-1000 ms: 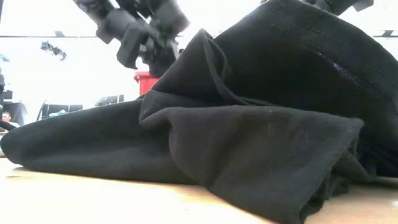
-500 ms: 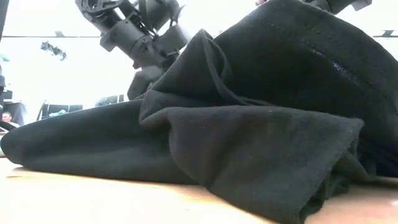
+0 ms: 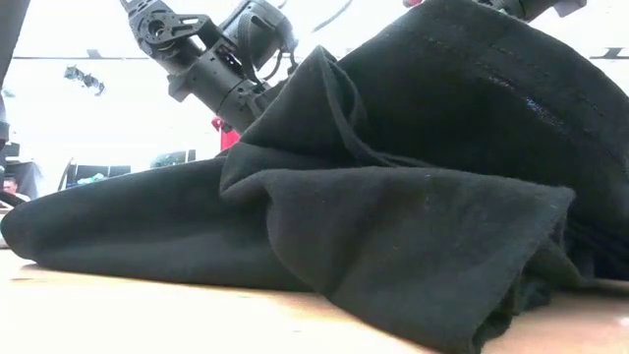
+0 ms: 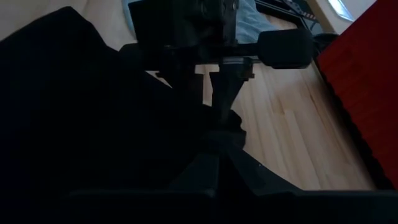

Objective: Fold Laundry from Bin
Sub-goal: Fold the black shirt

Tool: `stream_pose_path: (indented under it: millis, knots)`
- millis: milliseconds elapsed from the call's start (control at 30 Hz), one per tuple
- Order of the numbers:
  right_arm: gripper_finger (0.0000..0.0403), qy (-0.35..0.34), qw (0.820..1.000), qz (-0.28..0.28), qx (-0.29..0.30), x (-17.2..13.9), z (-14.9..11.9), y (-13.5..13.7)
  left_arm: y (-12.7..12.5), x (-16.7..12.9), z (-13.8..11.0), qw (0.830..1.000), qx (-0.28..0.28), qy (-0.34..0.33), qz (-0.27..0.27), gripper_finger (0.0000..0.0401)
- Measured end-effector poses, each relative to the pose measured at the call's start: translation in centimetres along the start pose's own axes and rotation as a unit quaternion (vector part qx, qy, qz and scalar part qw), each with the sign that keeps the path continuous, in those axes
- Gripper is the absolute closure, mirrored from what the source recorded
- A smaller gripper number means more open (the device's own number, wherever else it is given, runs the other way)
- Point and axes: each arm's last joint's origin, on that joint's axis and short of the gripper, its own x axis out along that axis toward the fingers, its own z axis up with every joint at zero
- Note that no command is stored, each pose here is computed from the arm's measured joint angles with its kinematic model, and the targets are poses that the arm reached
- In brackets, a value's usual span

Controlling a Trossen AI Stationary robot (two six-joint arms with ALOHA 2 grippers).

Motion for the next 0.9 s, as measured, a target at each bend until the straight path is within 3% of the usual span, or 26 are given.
stream_pose_path:
  millis: [100, 233, 433, 633, 900]
  knots:
    - [0.0386, -0.001, 1.0, 0.0, 0.0, 0.0, 0.0, 0.0, -0.1, 0.0, 0.1, 1.0, 0.004, -0.002, -0.002, 0.0319]
    - [0.0386, -0.001, 1.0, -0.001, 0.001, 0.0, 0.0, 0.0, -0.3, -0.1, 0.3, 1.0, -0.001, -0.011, -0.011, 0.0388]
    - [0.0386, 0.012, 1.0, -0.003, 0.015, 0.1, -0.2, -0.2, -0.8, -0.6, 1.1, 0.999, -0.006, -0.031, -0.021, 0.0397]
    - [0.0386, 0.056, 0.997, -0.034, 0.028, -0.2, -1.1, -0.5, -0.8, -3.4, 2.8, 0.998, -0.005, -0.051, -0.036, 0.0399]
    - [0.0386, 0.075, 0.985, -0.142, 0.063, -0.6, -1.7, -1.5, -1.8, -6.2, 3.1, 0.981, -0.077, -0.055, -0.168, 0.04]
